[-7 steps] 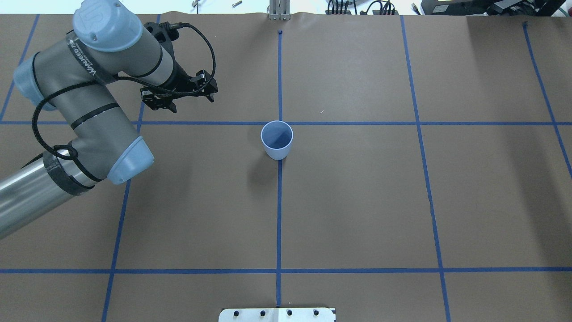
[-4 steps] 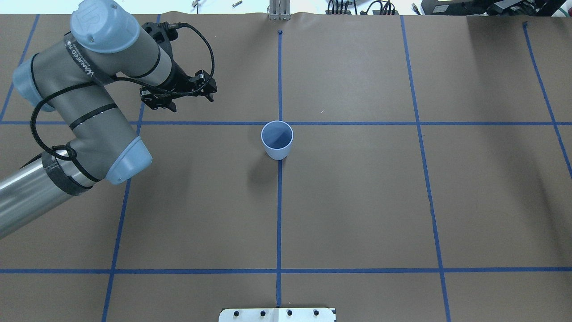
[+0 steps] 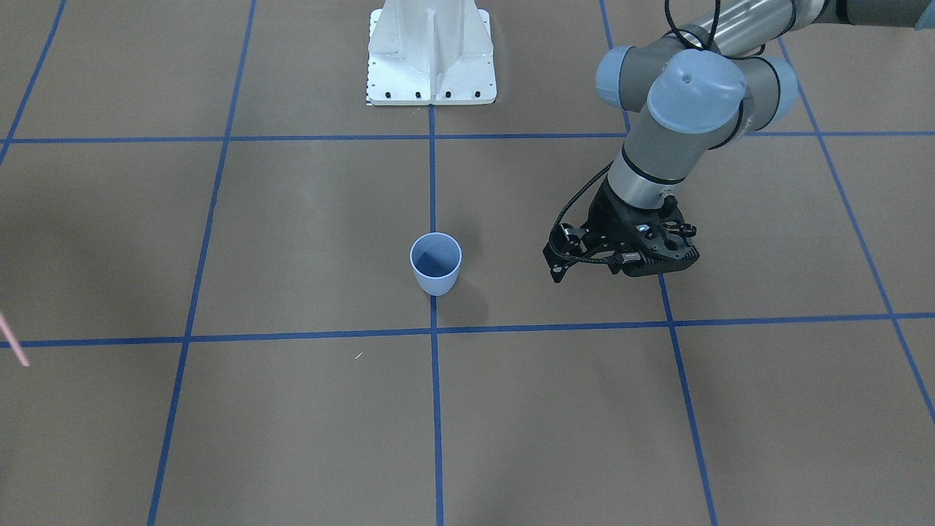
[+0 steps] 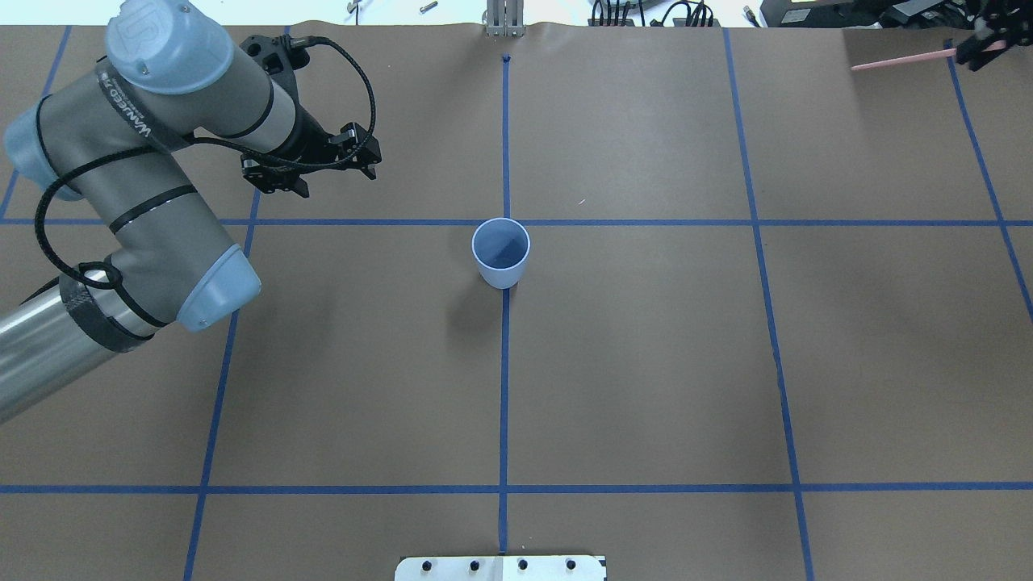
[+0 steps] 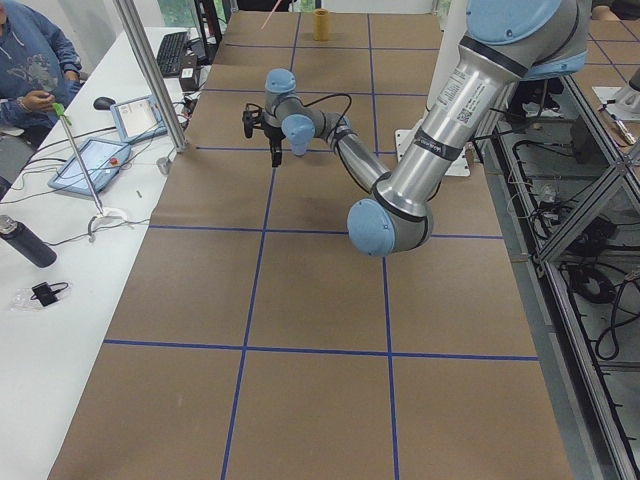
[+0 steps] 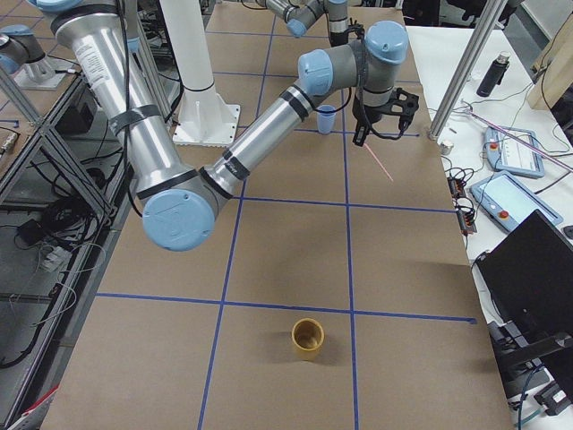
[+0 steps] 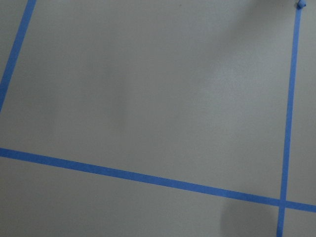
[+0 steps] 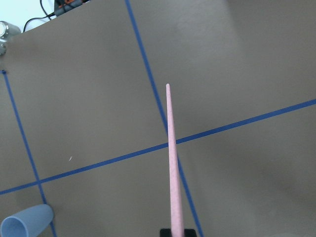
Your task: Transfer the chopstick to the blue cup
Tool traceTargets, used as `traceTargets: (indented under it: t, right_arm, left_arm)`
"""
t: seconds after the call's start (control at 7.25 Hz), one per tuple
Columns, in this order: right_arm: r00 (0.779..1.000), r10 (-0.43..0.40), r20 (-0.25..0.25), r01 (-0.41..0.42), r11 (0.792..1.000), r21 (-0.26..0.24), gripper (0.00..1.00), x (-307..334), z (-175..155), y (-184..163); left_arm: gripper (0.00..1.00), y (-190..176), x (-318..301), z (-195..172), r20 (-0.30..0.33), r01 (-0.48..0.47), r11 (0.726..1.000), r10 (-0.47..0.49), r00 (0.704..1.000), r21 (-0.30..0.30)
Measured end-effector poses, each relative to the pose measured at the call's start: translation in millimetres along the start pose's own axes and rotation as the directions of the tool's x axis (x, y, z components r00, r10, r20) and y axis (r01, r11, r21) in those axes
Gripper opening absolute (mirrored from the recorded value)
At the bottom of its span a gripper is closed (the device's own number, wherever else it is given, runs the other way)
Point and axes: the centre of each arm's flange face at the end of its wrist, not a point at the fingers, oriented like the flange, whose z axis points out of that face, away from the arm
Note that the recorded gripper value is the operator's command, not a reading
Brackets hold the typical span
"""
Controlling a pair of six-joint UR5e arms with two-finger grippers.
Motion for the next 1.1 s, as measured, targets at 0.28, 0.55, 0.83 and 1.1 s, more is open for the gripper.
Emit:
traceTargets:
  t: [0.28, 0.55, 0.83, 1.1]
  right_arm:
    - [0.993, 0.07, 0.092, -0.062, 0.995, -0.083, 0.0, -67.7, 35.4, 30.6]
    - [0.98, 0.143, 0.136, -0.116, 0.975, -0.188, 0.0, -137.0, 82.9, 69.3]
    - [0.978, 0.153, 0.139, -0.111, 0.957, -0.269, 0.0, -193.9, 116.5, 112.1]
    - [0.985, 0.12, 0.125, -0.076, 0.947, -0.311, 0.0, -230.9, 146.1, 146.3]
  left_arm:
    - [0.98, 0.7, -21.5, 4.7, -0.009, -0.007, 1.0, 0.007, 1.0, 0.007]
    - [0.98, 2.9, -36.0, 10.2, -0.021, -0.013, 1.0, 0.014, 1.0, 0.01]
    - [0.98, 2.8, -38.8, 12.0, -0.021, -0.014, 1.0, 0.014, 1.0, 0.011]
    - [0.98, 3.3, -39.5, 14.4, -0.019, -0.013, 1.0, 0.013, 1.0, 0.009]
